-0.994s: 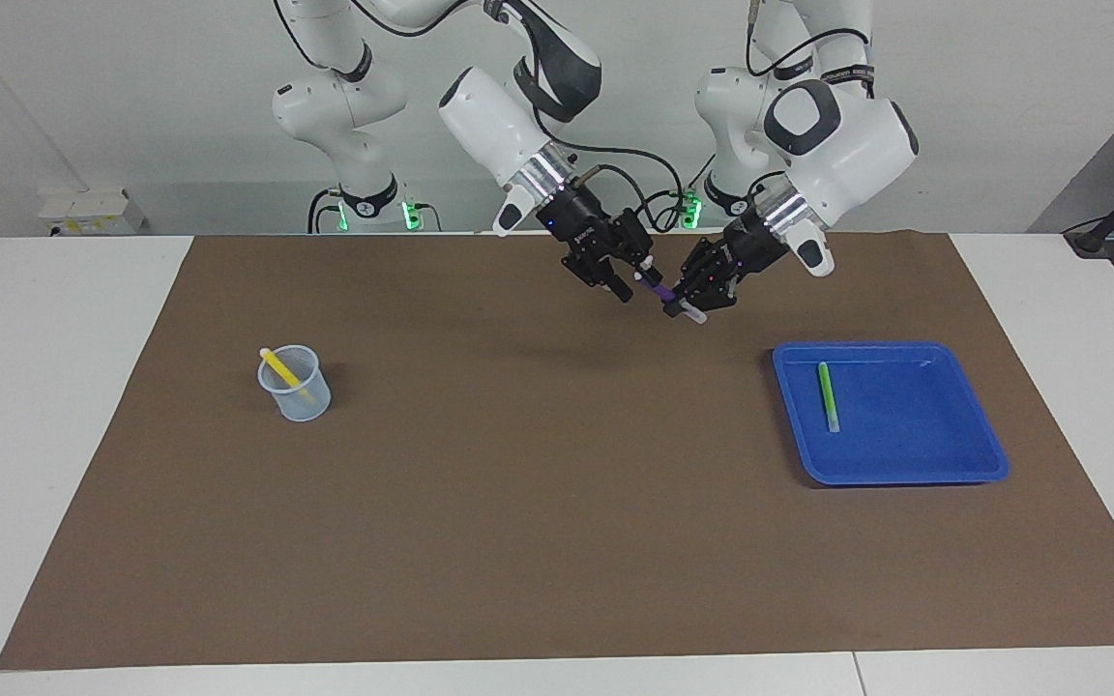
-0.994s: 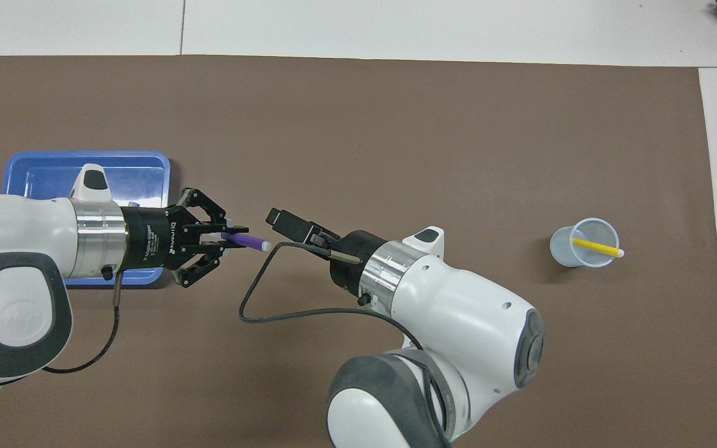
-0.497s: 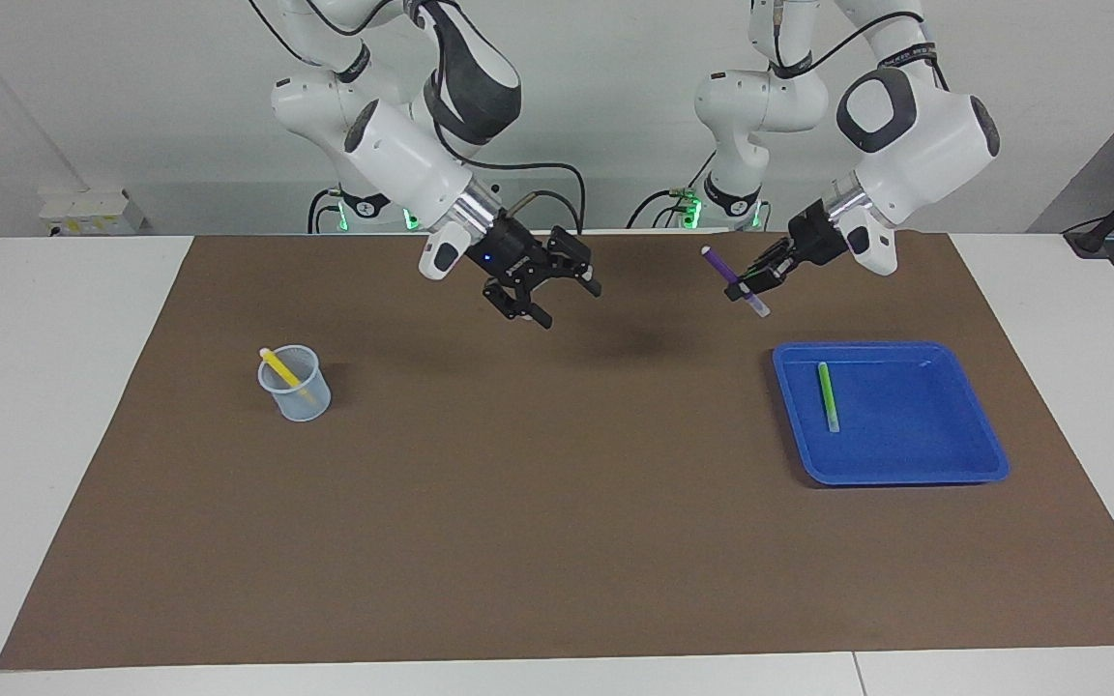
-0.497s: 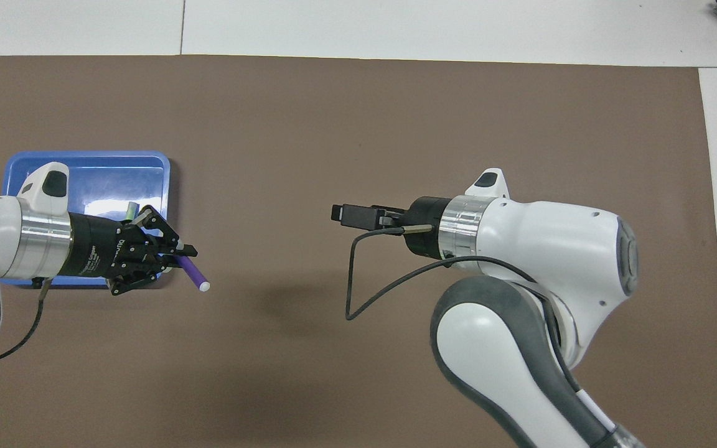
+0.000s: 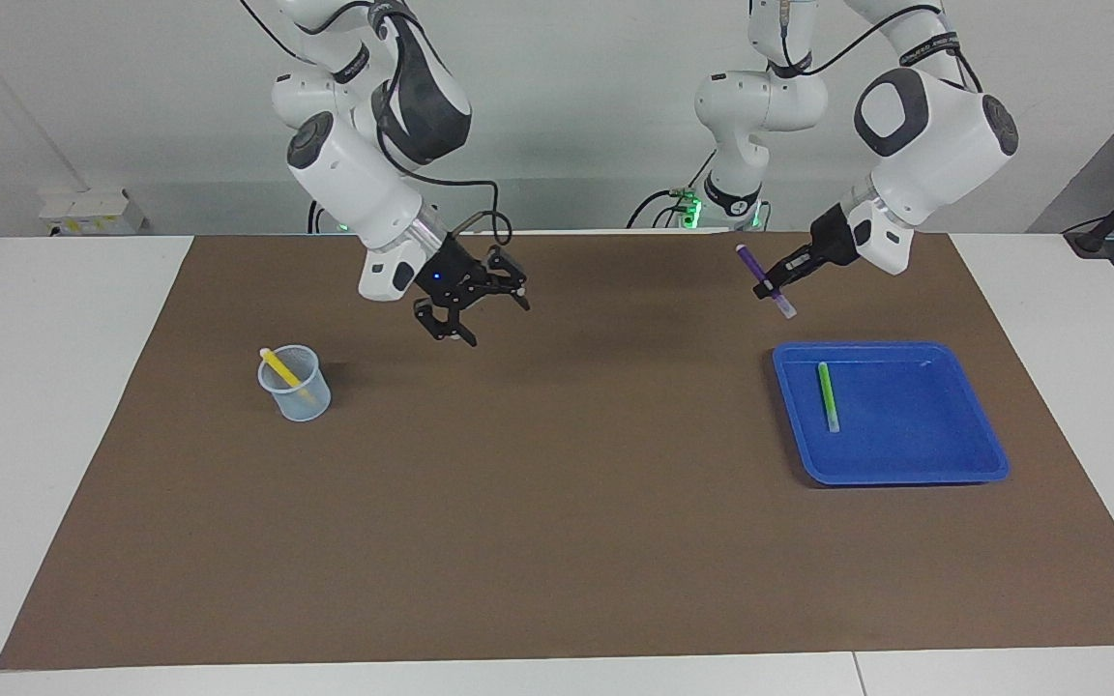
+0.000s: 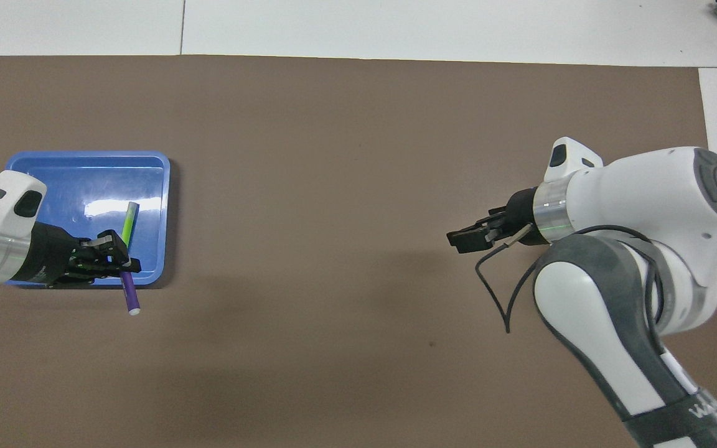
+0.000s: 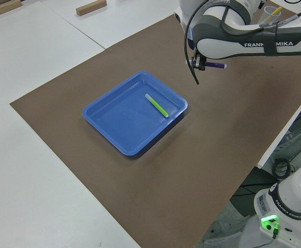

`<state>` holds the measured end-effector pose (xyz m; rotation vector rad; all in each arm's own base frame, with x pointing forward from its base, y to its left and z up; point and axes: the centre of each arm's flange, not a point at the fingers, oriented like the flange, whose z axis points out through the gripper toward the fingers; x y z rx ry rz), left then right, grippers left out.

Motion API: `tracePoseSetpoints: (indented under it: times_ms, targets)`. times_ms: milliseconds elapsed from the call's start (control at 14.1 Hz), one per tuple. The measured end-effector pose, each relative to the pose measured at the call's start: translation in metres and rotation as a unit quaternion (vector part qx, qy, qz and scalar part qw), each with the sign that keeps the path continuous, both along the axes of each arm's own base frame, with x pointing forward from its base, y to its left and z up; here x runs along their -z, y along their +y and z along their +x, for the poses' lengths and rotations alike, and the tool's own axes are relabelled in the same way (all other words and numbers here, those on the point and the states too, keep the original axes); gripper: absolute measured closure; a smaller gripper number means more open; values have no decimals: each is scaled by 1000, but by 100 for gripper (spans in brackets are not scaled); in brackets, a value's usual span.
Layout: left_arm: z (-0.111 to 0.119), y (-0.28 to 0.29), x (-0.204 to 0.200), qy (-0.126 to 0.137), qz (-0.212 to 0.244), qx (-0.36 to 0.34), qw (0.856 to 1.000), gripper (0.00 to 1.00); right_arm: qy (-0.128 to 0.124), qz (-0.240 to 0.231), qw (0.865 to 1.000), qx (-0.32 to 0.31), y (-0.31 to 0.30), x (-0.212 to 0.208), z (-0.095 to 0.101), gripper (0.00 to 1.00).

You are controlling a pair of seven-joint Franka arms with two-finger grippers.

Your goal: Right arm passes pens to left for tray arrangement

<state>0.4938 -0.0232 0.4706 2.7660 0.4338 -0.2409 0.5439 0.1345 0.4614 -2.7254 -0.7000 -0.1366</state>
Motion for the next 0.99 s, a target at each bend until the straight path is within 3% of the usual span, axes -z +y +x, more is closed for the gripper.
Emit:
tracePoseSetpoints:
  times_ms: [284, 426, 710, 781, 923, 994]
  targets:
    - [20, 34, 16, -15, 44, 83, 995, 82, 7, -132, 987, -93, -65, 1, -1, 0]
    - [32, 52, 24, -24, 58, 109, 992, 82, 16, -163, 978, -126, -86, 3, -4, 0]
    - [46, 78, 46, -34, 84, 139, 986, 82, 38, -180, 971, -151, -144, 25, -13, 2]
    - [48, 81, 52, -38, 87, 143, 985, 82, 45, -178, 972, -146, -158, 37, -18, 9]
    - [55, 87, 64, -43, 92, 149, 984, 82, 55, -174, 973, -139, -179, 60, -29, 12]
    - [58, 92, 73, -44, 99, 152, 982, 82, 59, -173, 973, -138, -183, 67, -32, 20]
